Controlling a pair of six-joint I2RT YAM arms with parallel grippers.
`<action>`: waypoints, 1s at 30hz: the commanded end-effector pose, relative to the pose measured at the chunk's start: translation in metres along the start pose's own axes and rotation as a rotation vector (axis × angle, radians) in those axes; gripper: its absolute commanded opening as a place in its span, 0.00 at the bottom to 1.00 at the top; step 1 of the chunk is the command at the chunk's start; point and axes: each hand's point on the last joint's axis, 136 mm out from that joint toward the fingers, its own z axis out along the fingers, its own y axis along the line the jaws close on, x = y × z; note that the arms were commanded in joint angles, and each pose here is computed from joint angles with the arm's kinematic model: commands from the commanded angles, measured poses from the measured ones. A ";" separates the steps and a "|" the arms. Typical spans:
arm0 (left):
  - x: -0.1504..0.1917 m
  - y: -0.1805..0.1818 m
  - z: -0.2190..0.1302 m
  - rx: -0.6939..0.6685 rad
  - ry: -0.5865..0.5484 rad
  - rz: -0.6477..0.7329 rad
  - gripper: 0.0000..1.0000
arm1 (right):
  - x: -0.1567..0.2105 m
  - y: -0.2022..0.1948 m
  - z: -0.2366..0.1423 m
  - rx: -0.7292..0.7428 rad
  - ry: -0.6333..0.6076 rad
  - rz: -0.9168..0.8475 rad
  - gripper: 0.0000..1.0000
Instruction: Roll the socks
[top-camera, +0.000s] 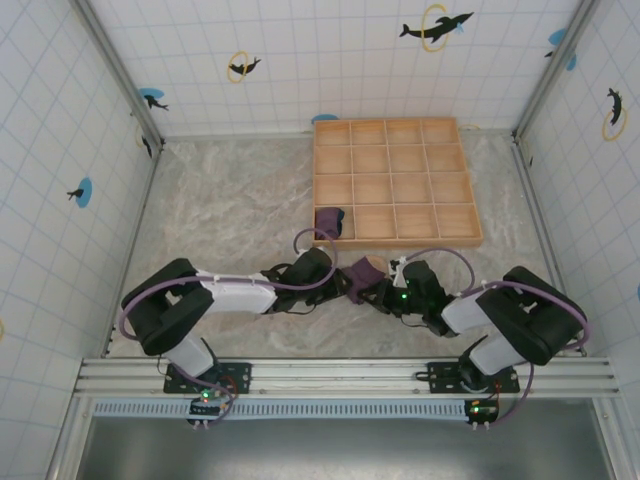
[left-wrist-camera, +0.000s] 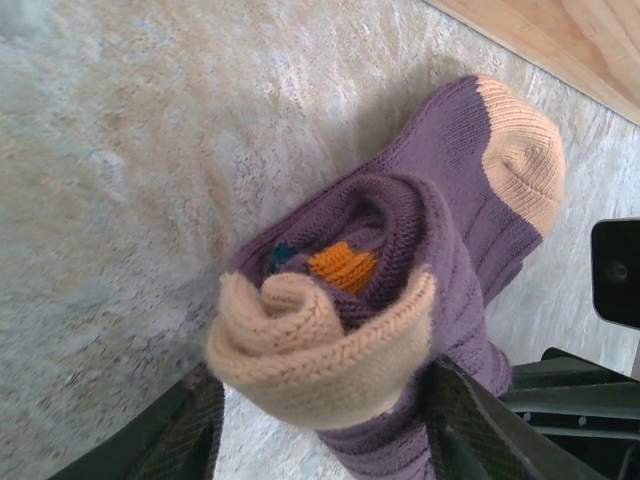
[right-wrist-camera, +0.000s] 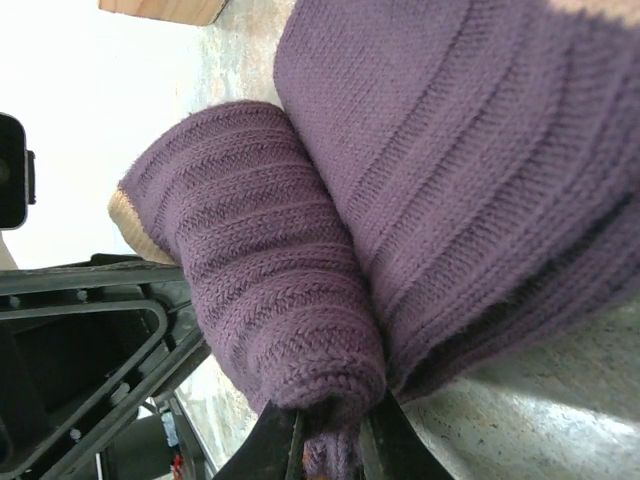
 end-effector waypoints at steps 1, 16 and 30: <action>-0.006 -0.007 0.009 0.022 -0.014 -0.022 0.49 | 0.020 -0.052 -0.003 0.183 0.050 0.136 0.00; -0.014 0.021 0.006 -0.136 -0.018 -0.088 0.00 | 0.007 -0.023 -0.011 0.164 0.028 -0.097 0.44; -0.004 0.033 -0.030 -0.295 0.056 -0.075 0.00 | -0.006 0.043 -0.019 0.287 -0.097 -0.830 0.75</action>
